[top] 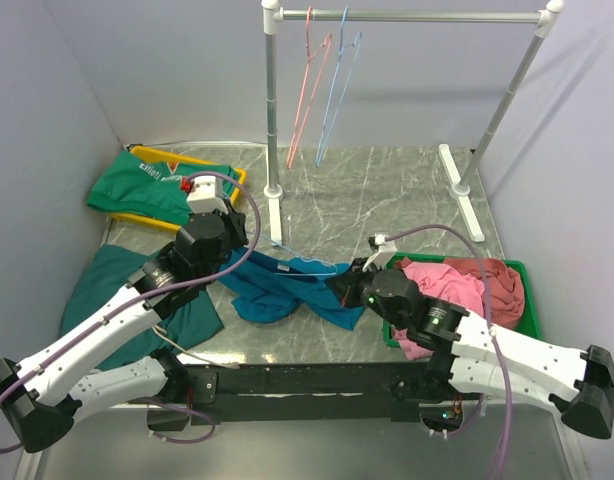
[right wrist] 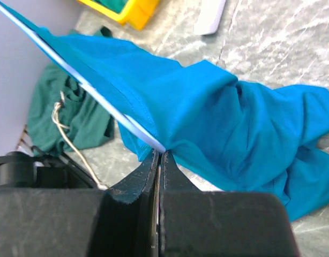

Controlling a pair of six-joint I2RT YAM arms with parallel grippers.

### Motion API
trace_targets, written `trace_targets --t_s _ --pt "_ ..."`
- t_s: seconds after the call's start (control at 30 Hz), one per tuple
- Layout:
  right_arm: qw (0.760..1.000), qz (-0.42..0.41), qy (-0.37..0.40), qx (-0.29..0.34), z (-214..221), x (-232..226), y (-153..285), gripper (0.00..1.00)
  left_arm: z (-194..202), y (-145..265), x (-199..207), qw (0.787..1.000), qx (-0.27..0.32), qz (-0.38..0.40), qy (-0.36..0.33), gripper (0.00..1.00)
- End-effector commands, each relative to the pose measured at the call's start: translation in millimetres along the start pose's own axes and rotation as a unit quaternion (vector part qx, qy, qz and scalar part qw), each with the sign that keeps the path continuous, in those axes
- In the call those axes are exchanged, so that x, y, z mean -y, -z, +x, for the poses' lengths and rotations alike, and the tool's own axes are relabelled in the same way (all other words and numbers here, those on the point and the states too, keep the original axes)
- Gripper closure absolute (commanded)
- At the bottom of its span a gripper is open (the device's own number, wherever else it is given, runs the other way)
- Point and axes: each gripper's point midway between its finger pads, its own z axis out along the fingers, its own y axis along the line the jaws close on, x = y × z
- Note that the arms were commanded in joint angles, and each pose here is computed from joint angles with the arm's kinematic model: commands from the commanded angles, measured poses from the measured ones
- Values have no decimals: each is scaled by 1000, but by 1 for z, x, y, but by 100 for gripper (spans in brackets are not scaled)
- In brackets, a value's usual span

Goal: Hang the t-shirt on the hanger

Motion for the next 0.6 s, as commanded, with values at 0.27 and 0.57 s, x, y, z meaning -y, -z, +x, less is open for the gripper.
trace_targets --t_s 0.27,0.57 --pt "999 8 2 33 -39 11 27 100 -28 8 -14 998 61 -25 16 99" --pt "998 24 11 52 -67 13 42 100 -28 9 -22 997 64 -42 5 99"
